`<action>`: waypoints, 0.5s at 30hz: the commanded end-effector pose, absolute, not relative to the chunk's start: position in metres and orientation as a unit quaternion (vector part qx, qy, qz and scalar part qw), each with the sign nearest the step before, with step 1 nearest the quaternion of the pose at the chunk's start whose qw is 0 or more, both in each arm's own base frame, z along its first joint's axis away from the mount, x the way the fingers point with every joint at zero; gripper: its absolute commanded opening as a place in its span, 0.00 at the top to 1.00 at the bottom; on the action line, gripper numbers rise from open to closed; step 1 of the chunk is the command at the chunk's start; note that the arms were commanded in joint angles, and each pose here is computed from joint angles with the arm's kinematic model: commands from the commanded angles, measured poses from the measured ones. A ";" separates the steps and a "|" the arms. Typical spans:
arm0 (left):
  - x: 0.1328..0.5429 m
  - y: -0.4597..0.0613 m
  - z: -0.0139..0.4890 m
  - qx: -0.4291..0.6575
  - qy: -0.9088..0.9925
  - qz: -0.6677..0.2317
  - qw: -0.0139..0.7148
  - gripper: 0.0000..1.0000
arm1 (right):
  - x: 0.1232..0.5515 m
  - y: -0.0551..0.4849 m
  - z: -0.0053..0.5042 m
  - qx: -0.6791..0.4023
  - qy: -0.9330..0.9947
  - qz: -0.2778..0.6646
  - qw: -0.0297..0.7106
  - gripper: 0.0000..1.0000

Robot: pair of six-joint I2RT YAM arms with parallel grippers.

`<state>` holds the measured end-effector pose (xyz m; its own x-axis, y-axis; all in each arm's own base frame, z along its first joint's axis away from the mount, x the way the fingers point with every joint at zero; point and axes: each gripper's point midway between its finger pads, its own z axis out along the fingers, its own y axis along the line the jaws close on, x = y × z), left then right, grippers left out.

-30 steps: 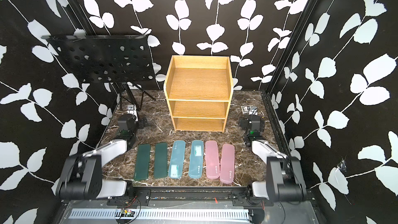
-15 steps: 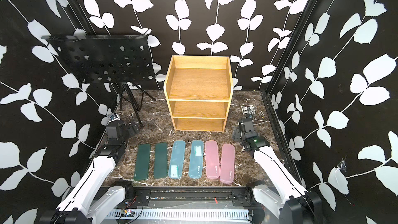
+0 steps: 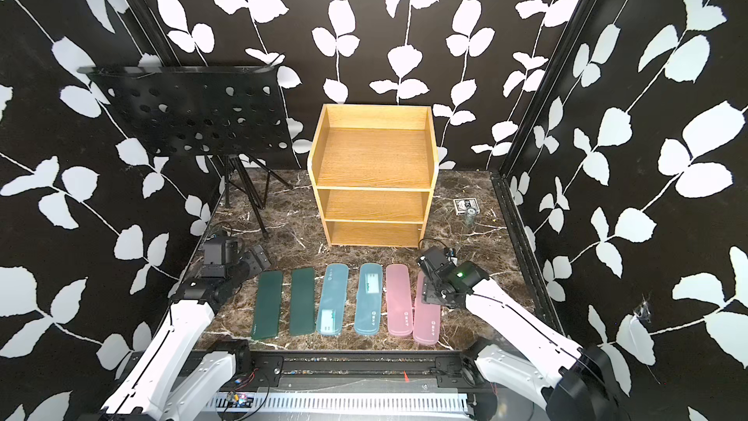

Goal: Place the pencil cases on the shelf according to color
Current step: Pick up the pencil case from the center of the board.

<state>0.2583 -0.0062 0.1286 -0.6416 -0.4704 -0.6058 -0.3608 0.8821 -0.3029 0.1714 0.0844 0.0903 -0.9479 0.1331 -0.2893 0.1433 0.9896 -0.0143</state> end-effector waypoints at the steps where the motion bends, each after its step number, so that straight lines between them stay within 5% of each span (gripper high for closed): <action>1: 0.249 -0.019 0.121 -0.226 0.913 -0.099 0.325 0.01 | 0.165 0.103 0.076 0.076 0.989 0.010 0.125 0.15; 15: 0.252 -0.031 0.121 -0.208 0.920 -0.102 0.317 0.01 | 0.159 0.106 0.019 0.056 0.994 -0.042 0.082 0.06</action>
<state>0.2513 -0.0282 0.1168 -0.7065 -0.4495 -0.5467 -0.3229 0.8921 -0.3162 0.1614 0.1144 0.0279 -0.9818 0.1002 -0.1616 0.1065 0.9938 -0.0308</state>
